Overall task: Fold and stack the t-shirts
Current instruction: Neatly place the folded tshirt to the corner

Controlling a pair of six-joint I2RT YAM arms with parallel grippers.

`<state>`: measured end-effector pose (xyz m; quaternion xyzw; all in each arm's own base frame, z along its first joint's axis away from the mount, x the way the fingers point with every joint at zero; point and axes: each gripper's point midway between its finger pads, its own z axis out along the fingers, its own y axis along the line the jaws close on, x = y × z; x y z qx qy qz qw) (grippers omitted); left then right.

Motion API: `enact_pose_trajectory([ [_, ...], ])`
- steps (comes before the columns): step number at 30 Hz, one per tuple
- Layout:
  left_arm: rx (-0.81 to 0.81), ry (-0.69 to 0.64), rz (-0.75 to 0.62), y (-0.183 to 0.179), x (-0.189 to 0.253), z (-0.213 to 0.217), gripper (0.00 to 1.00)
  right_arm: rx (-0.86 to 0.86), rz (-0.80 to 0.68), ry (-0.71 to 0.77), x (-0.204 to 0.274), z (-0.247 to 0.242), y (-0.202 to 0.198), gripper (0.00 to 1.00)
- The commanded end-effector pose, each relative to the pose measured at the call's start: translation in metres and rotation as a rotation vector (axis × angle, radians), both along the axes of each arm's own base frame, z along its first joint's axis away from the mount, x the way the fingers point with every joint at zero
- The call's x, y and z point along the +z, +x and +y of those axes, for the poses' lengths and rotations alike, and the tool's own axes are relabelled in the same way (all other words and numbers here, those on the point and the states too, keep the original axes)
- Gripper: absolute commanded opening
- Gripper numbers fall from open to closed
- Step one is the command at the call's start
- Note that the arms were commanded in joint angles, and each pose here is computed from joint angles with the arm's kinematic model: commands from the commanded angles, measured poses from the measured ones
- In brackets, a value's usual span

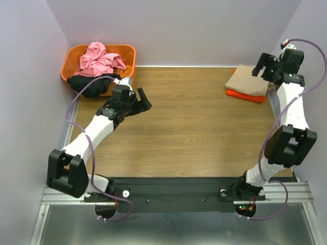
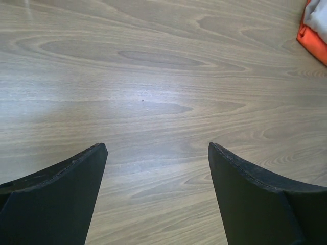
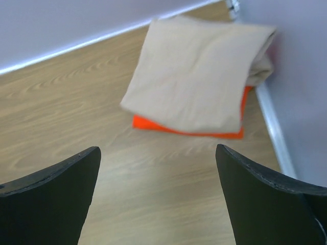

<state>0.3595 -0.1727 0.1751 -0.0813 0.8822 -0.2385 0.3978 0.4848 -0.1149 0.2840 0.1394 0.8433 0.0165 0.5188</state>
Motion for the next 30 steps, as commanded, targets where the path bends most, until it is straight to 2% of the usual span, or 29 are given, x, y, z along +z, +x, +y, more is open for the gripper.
enact_pose_trajectory([
  [1,0.027,0.011,-0.091,-0.004,0.025,0.01,0.93,0.151,-0.072,0.12,0.014,0.065,-0.018,1.0],
  [7,0.05,0.021,-0.109,-0.011,0.03,0.018,0.93,0.382,0.077,0.192,-0.044,0.19,-0.061,1.0],
  [8,0.052,0.024,-0.11,-0.012,0.03,0.019,0.93,0.4,0.121,0.211,-0.061,0.202,-0.074,1.0],
  [12,0.066,0.023,-0.133,-0.017,0.037,0.023,0.93,0.481,0.189,0.245,-0.083,0.252,-0.106,1.0],
  [20,0.098,0.04,-0.158,-0.026,0.04,0.034,0.92,0.52,0.226,0.272,-0.096,0.267,-0.138,1.0],
  [30,0.097,0.062,-0.166,-0.037,0.037,0.041,0.92,0.512,0.227,0.265,-0.1,0.264,-0.144,1.0],
])
